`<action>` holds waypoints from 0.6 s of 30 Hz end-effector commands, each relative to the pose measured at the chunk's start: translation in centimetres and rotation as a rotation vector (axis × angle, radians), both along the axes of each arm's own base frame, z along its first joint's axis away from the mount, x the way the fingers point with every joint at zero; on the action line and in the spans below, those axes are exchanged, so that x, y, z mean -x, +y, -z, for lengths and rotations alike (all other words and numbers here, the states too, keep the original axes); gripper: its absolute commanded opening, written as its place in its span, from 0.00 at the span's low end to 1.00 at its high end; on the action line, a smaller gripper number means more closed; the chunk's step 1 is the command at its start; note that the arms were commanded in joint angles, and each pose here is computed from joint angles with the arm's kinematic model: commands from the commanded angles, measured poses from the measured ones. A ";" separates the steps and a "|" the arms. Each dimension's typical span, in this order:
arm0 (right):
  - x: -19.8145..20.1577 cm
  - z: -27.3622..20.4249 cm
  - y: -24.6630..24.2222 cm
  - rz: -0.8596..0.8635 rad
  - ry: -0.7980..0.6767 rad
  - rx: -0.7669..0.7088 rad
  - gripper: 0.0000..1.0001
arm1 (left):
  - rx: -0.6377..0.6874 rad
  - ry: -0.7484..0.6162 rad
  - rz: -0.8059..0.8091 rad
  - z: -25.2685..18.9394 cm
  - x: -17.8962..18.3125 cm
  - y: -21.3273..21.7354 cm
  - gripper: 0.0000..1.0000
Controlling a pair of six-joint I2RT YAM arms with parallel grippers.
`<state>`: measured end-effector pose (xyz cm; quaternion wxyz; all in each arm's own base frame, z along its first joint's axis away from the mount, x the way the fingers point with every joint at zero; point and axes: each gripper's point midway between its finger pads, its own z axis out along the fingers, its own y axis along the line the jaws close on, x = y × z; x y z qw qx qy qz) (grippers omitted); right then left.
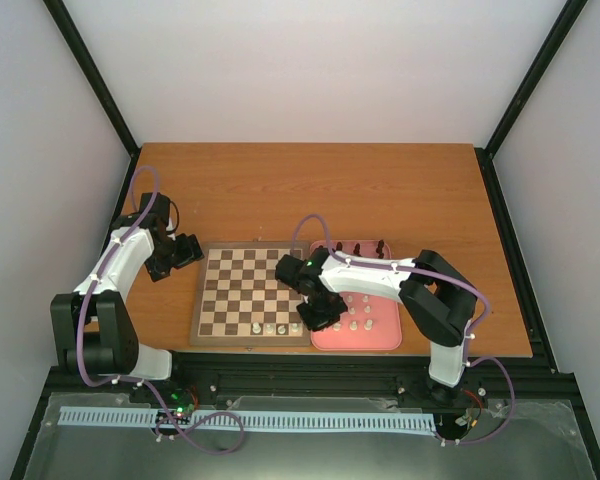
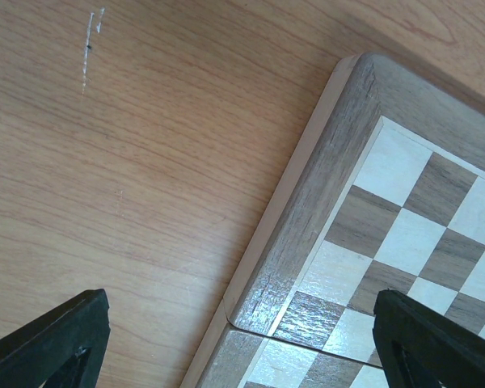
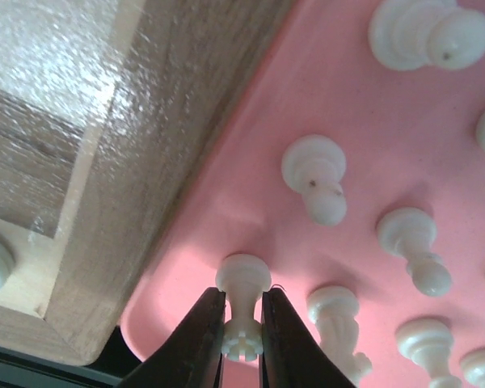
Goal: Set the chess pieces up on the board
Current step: Pick up the chess piece from the storage box, then place the chess piece on the chessboard.
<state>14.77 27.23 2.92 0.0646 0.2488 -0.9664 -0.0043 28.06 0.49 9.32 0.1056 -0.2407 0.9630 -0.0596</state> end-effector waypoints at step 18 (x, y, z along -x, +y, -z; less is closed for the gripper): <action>-3.0 -10.5 7.6 -0.101 -0.137 -0.181 0.09 | 0.007 -0.101 -0.002 -4.3 -1.9 0.0 1.00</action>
